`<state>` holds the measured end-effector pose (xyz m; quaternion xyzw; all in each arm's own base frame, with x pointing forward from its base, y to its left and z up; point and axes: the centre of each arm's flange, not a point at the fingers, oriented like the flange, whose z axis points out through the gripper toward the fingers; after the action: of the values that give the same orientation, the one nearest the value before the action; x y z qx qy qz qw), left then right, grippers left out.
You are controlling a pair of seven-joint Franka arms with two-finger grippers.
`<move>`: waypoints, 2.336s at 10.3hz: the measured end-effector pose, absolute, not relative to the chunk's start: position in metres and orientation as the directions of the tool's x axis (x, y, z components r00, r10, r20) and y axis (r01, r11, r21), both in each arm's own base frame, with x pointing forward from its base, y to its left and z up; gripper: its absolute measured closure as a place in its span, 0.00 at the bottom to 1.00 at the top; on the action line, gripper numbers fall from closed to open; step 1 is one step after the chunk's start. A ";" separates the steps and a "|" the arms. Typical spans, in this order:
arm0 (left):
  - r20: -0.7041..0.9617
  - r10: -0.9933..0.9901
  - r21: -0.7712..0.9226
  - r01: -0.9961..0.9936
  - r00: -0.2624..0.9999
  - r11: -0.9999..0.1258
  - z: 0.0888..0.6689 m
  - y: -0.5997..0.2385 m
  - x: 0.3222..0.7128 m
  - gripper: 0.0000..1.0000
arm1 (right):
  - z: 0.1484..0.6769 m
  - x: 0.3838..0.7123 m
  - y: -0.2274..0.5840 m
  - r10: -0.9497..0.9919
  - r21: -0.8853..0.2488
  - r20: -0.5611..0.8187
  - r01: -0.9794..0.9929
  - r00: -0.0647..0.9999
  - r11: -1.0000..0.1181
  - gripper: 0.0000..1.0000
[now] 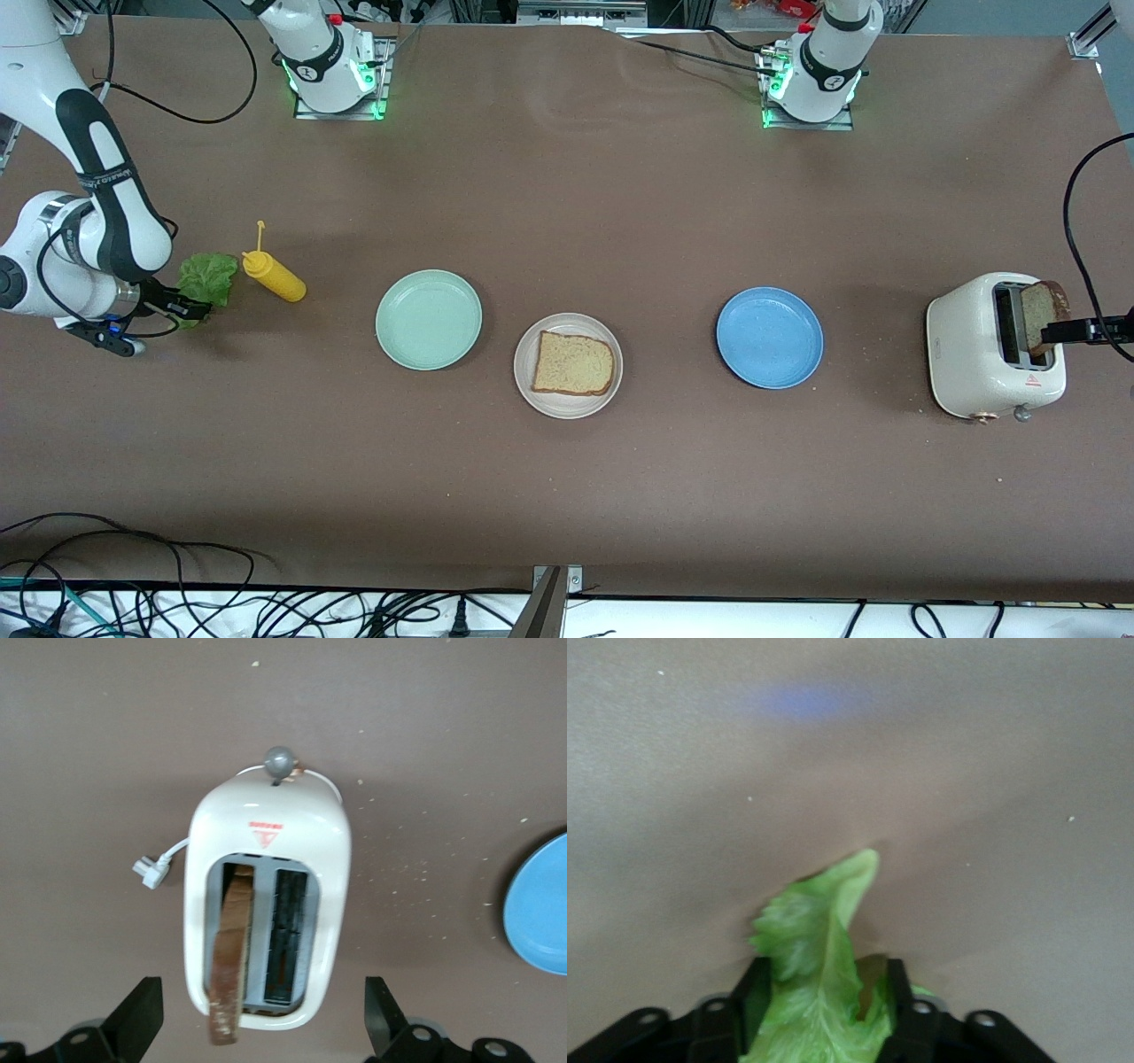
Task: Make sandwich on beige plate with both arms
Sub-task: 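Lift the lettuce with the right gripper while the left gripper holds above toaster, then carry the lettuce over the toast on the beige plate with the right gripper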
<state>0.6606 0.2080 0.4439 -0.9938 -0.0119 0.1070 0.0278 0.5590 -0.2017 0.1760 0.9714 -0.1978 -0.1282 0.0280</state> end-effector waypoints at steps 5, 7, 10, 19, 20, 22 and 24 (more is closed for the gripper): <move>-0.169 0.053 -0.024 0.050 0.984 -0.998 0.426 0.256 0.647 0.00 | 0.195 0.573 -0.203 -0.386 0.110 -0.232 -0.370 0.893 -0.922 0.90; -0.141 0.053 -0.025 0.050 0.989 -0.998 0.414 0.256 0.643 0.00 | 0.239 0.595 -0.197 -0.375 0.115 -0.276 -0.357 0.885 -0.927 0.91; -0.099 0.054 -0.032 0.051 0.994 -0.998 0.397 0.254 0.628 0.00 | 0.327 0.625 -0.178 -0.352 0.119 -0.315 -0.331 0.881 -0.936 0.93; -0.068 0.053 -0.030 0.051 0.996 -0.998 0.362 0.244 0.597 0.00 | 0.449 0.668 0.035 -0.639 0.083 -0.262 -0.643 0.723 -0.762 0.93; -0.068 0.051 -0.029 0.049 0.996 -0.998 0.363 0.243 0.597 0.00 | 0.453 0.670 0.063 -0.693 0.071 -0.241 -0.700 0.680 -0.711 0.93; -0.069 0.045 -0.026 0.043 0.997 -0.999 0.362 0.238 0.597 0.00 | 0.442 0.676 0.122 -0.797 0.041 -0.263 -0.819 0.544 -0.573 0.93; -0.069 0.044 -0.025 0.042 0.997 -0.999 0.362 0.237 0.597 0.00 | 0.419 0.683 0.171 -0.868 0.027 -0.288 -0.903 0.405 -0.430 0.93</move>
<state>0.5968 0.2375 0.3625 -0.9991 -0.0216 0.0350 0.0118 0.6833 0.1705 0.4186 0.8354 -0.5298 -0.1302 -0.0667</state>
